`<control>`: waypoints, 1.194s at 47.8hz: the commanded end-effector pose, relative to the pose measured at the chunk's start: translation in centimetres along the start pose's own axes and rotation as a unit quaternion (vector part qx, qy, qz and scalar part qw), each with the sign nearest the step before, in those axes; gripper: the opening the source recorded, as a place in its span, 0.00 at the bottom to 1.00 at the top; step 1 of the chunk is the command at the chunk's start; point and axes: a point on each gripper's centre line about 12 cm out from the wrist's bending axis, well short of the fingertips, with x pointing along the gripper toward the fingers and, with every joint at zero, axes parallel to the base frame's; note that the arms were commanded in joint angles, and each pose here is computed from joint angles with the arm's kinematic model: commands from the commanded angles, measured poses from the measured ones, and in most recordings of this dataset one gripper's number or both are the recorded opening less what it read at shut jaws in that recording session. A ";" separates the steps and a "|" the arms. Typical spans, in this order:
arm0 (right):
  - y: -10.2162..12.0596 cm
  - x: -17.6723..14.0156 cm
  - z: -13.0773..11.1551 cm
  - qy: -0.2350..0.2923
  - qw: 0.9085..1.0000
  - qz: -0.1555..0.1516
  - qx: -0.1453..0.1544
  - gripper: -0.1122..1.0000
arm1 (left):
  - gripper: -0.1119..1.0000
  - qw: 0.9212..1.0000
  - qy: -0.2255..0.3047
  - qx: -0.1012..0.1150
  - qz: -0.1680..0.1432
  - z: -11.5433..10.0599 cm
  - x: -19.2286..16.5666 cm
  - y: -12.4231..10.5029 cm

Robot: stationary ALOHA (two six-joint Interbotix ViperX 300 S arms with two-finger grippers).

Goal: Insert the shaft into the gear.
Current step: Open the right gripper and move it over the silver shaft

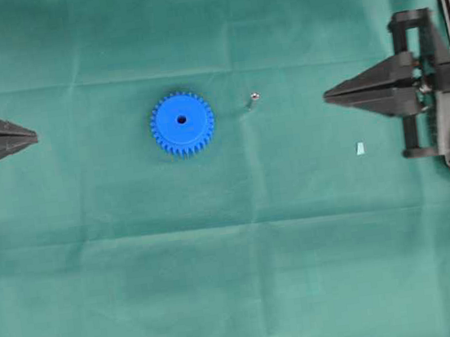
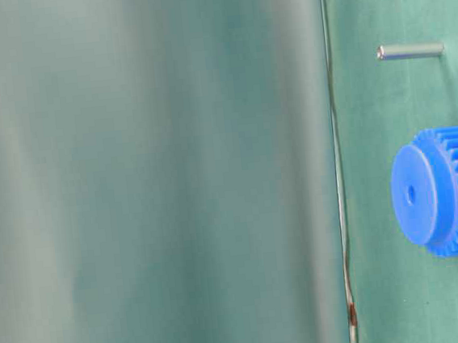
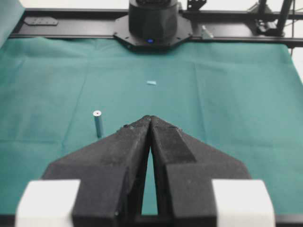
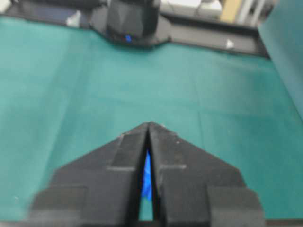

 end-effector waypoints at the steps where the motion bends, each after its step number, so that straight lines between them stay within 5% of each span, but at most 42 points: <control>1: -0.8 1.2 0.5 -0.001 1.000 -0.016 0.005 0.30 | 0.10 1.000 -0.012 0.002 -0.002 1.0 0.2 -0.1; 11: -2.4 3.7 -1.6 0.028 0.999 -0.045 0.013 0.86 | 0.10 1.000 -0.011 0.001 -0.002 0.9 0.3 -0.1; 14: -2.7 4.6 -2.5 0.041 0.998 -0.050 0.016 0.94 | 0.10 1.000 -0.011 0.002 -0.002 0.9 0.3 -0.1; 29: -4.2 8.6 -7.9 0.110 0.990 -0.077 0.044 0.89 | 0.10 1.000 -0.010 0.001 -0.002 0.8 0.3 -0.1; 57: -5.6 10.4 -14.3 0.178 0.974 -0.116 0.080 0.89 | 0.10 1.000 -0.004 0.001 -0.002 0.6 0.3 -0.1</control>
